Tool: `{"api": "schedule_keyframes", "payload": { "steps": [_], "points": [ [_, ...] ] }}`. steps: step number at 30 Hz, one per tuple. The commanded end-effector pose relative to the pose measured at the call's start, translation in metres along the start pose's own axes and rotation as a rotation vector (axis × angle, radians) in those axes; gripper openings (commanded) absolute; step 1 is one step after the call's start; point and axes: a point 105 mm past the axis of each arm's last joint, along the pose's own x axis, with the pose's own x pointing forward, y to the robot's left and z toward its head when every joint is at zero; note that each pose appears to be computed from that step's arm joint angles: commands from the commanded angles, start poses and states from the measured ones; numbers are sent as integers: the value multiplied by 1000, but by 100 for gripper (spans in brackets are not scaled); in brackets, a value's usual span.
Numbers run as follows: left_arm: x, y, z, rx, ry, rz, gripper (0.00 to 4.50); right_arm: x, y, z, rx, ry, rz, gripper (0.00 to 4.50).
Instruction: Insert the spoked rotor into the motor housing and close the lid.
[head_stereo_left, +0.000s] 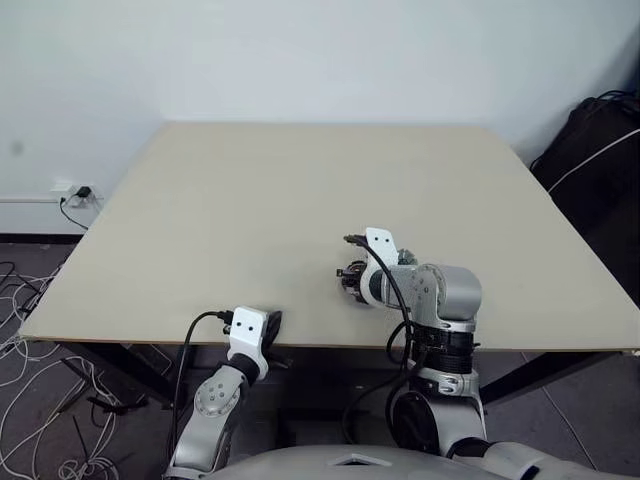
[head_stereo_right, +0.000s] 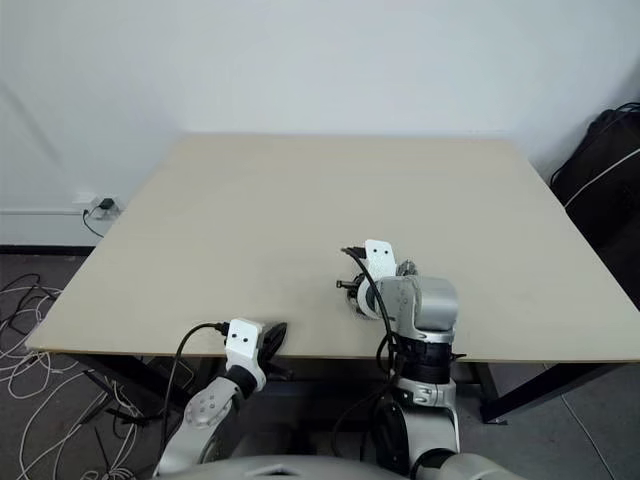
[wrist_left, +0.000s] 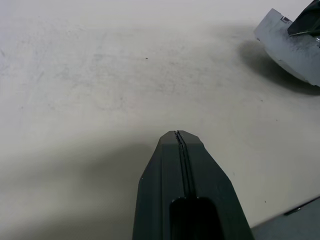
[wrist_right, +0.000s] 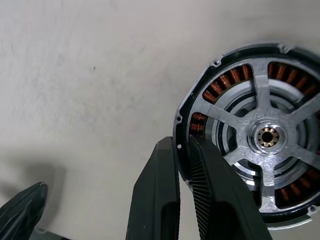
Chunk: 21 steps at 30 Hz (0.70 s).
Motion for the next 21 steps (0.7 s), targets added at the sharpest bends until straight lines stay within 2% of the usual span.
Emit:
{"api": "schedule_keyframes", "payload": {
  "steps": [1, 4, 9, 15, 21],
  "points": [
    [2, -3, 10, 8, -37, -17, 0, 3, 88, -4, -28, 43, 270, 79],
    [1, -3, 10, 10, -35, -19, 0, 2, 97, -4, -37, 45, 307, 174],
    [2, -3, 9, 11, -32, -25, 0, -11, 118, 6, -52, 1, 435, 174],
    [4, -4, 13, 21, -36, -43, 0, -43, 158, 11, -60, -34, 768, 174],
    [4, -2, 14, 29, -37, -52, 0, -83, 176, 20, -56, -105, 1055, 174]
  ]
}}
